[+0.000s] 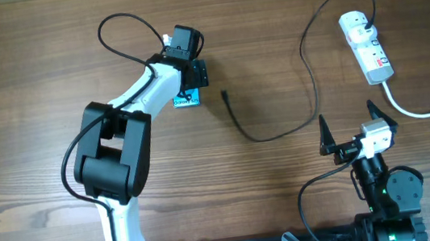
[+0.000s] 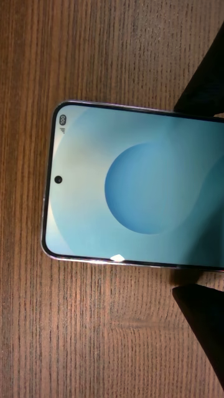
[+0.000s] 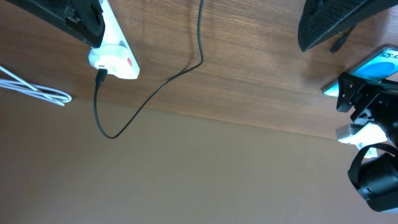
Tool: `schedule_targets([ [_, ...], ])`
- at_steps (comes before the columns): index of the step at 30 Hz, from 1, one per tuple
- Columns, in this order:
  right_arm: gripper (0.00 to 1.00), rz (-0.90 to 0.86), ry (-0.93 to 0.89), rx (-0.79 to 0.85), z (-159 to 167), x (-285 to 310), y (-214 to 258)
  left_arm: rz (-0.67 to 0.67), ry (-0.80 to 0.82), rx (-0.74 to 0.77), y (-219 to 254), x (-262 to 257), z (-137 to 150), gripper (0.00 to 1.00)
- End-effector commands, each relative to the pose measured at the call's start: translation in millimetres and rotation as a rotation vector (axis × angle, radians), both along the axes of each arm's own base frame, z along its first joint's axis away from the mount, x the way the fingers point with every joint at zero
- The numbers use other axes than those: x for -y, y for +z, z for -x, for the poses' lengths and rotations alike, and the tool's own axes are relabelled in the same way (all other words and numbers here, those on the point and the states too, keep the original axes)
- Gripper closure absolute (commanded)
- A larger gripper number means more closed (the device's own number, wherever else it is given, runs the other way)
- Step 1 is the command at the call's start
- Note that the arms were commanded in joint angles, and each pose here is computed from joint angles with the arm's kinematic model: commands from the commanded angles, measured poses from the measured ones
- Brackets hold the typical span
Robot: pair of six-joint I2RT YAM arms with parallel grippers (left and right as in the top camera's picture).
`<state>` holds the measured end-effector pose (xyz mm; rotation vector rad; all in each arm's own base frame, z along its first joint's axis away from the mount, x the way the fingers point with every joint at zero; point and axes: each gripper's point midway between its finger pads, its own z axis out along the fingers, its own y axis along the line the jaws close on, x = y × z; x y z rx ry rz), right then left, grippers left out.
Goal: Plug charger to phone and switch on socket
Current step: 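Lower the left gripper and grasp the phone's top edge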
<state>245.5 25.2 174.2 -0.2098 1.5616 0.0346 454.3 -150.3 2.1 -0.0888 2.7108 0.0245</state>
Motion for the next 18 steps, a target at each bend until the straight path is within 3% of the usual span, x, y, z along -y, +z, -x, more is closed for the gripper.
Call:
schedule_targets([
  [1,0.0,-0.007,-0.021,0.008,0,4,2,0.001,-0.008,-0.057,-16,-1,12,0.15],
  [7,0.0,-0.008,-0.021,0.008,0,4,2,0.102,-0.055,-0.216,-26,15,46,0.27],
  [13,0.0,-0.008,-0.021,0.008,0,4,2,0.099,-0.054,-0.227,-26,13,48,0.27],
  [18,0.0,-0.008,-0.021,0.008,0,4,2,0.11,-0.059,-0.318,-30,13,69,0.27],
])
